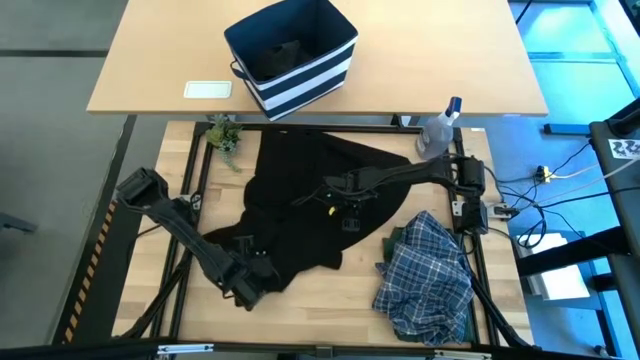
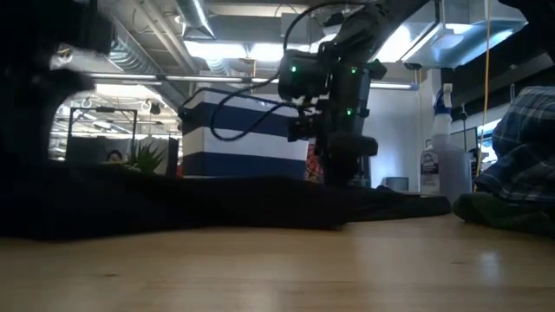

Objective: Fold Laundry from Bin
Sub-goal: Fold the black shirt

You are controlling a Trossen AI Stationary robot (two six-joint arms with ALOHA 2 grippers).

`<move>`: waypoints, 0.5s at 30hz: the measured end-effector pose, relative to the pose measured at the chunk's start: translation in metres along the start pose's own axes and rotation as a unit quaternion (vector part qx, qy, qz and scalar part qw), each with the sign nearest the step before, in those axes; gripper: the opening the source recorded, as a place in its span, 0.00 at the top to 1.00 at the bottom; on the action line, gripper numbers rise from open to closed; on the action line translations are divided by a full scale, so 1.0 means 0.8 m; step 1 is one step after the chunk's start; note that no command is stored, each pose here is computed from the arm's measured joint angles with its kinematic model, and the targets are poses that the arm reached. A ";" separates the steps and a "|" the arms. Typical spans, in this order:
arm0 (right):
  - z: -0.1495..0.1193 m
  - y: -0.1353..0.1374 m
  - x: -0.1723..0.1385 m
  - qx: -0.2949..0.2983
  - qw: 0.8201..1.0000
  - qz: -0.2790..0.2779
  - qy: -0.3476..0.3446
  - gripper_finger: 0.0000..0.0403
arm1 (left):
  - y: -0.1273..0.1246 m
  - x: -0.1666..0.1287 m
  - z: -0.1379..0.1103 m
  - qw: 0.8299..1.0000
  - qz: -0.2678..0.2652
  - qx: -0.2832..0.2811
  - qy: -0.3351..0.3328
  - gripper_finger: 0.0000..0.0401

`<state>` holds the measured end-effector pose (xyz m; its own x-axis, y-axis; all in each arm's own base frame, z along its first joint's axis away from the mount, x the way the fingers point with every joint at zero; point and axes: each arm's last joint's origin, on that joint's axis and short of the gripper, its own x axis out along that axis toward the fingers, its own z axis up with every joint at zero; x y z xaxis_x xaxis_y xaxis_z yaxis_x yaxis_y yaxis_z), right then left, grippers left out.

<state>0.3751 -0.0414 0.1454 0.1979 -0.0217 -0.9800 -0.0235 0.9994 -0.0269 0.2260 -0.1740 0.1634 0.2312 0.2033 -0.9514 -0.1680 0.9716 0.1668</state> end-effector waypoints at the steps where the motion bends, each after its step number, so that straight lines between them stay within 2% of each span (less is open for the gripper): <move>1: 0.000 -0.001 0.004 0.000 1.000 -0.002 0.005 0.97 | 0.001 0.006 -0.005 1.000 -0.001 0.002 0.016 0.71; 6: -0.004 -0.011 0.010 0.008 0.999 -0.044 0.030 0.97 | 0.013 0.027 -0.029 0.997 0.003 0.012 0.081 0.71; 11: -0.013 -0.030 0.010 0.038 0.995 -0.069 0.057 0.97 | 0.034 0.028 -0.048 0.985 0.077 0.033 0.150 0.71; 15: -0.021 -0.040 0.009 0.049 0.993 -0.076 0.078 0.97 | 0.046 0.025 -0.052 0.976 0.118 0.039 0.177 0.71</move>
<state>0.3613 -0.0741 0.1356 0.0385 -0.1685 -0.9849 0.0920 0.9821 -0.1644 0.1846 -0.1394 0.1394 -0.1536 0.3808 -0.9118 -0.1002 0.9120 0.3977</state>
